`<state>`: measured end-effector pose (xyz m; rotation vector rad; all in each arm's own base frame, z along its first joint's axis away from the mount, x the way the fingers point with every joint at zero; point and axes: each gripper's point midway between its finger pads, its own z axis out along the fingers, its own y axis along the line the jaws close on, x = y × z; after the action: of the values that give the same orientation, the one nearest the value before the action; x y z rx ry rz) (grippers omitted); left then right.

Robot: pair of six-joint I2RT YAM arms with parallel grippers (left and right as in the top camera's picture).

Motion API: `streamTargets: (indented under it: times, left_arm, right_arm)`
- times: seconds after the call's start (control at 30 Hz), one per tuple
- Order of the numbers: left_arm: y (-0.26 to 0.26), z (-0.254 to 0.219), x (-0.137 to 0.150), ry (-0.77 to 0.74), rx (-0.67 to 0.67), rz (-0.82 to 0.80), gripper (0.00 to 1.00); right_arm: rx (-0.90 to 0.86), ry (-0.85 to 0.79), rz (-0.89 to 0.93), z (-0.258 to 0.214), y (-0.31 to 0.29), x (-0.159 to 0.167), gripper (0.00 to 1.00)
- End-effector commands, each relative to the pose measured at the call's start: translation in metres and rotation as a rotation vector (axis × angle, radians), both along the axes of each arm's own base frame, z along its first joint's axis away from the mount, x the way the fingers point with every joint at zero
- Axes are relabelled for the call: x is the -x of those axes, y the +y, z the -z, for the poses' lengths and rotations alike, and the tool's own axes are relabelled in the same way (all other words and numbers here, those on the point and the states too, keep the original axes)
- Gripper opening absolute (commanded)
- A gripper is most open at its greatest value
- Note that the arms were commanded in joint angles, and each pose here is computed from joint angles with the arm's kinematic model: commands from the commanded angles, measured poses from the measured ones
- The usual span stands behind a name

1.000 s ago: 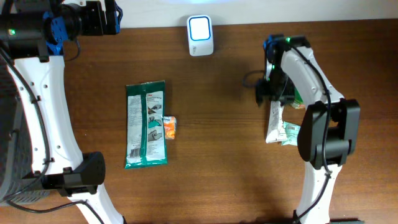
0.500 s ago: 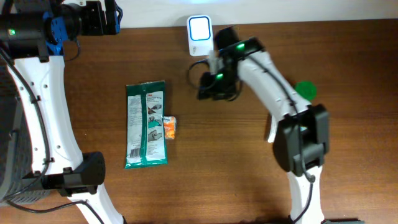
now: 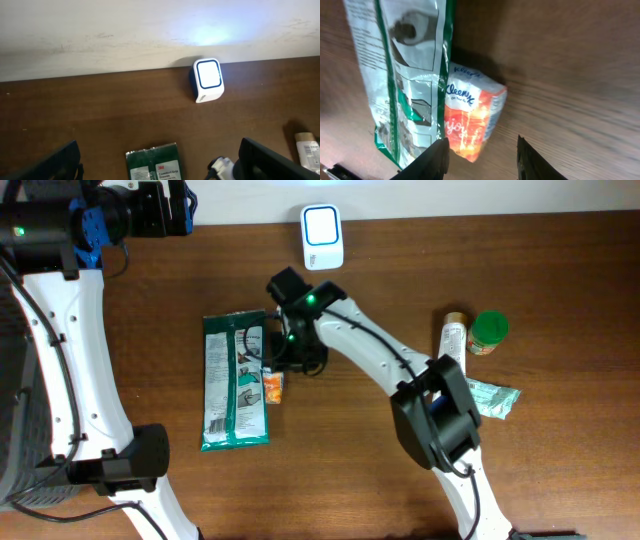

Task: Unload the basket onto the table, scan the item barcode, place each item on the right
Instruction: 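Lower the Pantene tube onto the table at right and release it, then move the right gripper to the orange Kleenex pack and grasp it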

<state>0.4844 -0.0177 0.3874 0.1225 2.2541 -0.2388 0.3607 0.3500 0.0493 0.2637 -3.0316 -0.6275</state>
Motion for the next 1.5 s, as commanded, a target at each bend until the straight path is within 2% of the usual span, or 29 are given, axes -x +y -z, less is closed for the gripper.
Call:
streamTargets:
  times: [0.0,0.3,0.37,0.47,0.5,0.67,0.87,1.0,1.07,1.13,1.17,1.2,1.37,1.47]
  left_arm:
    - [0.001,-0.016,0.007,-0.042,-0.007,0.011,0.99]
    - [0.001,-0.016,0.007,-0.042,-0.007,0.010,0.99]
    - [0.001,-0.016,0.007,-0.042,-0.007,0.010,0.99]
    - [0.001,-0.016,0.007,-0.042,-0.007,0.011,0.99]
    - [0.001,-0.016,0.007,-0.042,-0.007,0.010,0.99]
    - [0.001,-0.016,0.007,-0.042,-0.007,0.011,0.99]
    - [0.001,-0.016,0.007,-0.042,-0.007,0.010,0.99]
    - [0.001,-0.016,0.007,-0.042,-0.007,0.010,0.99]
    - [0.001,-0.016,0.007,-0.042,-0.007,0.011,0.99]
    - [0.001,-0.016,0.007,-0.042,-0.007,0.011,0.99]
    - [0.001,-0.016,0.007,-0.042,-0.007,0.011,0.99]
    - [0.001,-0.016,0.007,-0.042,-0.007,0.010,0.99]
    - [0.001,-0.016,0.007,-0.042,-0.007,0.011,0.99]
    - [0.001,-0.016,0.007,-0.042,-0.007,0.011,0.99]
  right_arm:
    - [0.066,0.032,0.014,0.027,0.005,0.012,0.39]
    - [0.102,0.091,0.016,0.052,0.010,0.028,0.27]
    - [0.110,0.102,0.017,0.057,0.009,0.031,0.23]
    - [0.120,0.112,0.021,0.060,0.007,0.032,0.06]
    - [0.121,0.114,0.027,0.060,0.004,0.030,0.04]
    - [0.119,0.102,-0.014,0.048,-0.020,0.017,0.04]
    - [0.121,0.059,-0.229,0.008,-0.068,0.009,0.04]
    - [0.236,0.060,-0.355,0.004,-0.113,0.008,0.04]
    - [0.377,0.033,-0.385,0.007,-0.145,-0.002,0.07]
    - [0.420,0.022,-0.380,0.007,-0.155,-0.007,0.38]
    - [0.414,0.022,-0.373,0.006,-0.156,-0.008,0.48]
    - [0.401,0.025,-0.366,0.004,-0.156,-0.009,0.52]
    - [0.245,0.030,-0.348,-0.014,-0.129,-0.008,0.52]
    - [0.078,0.056,-0.347,-0.030,-0.098,0.001,0.42]
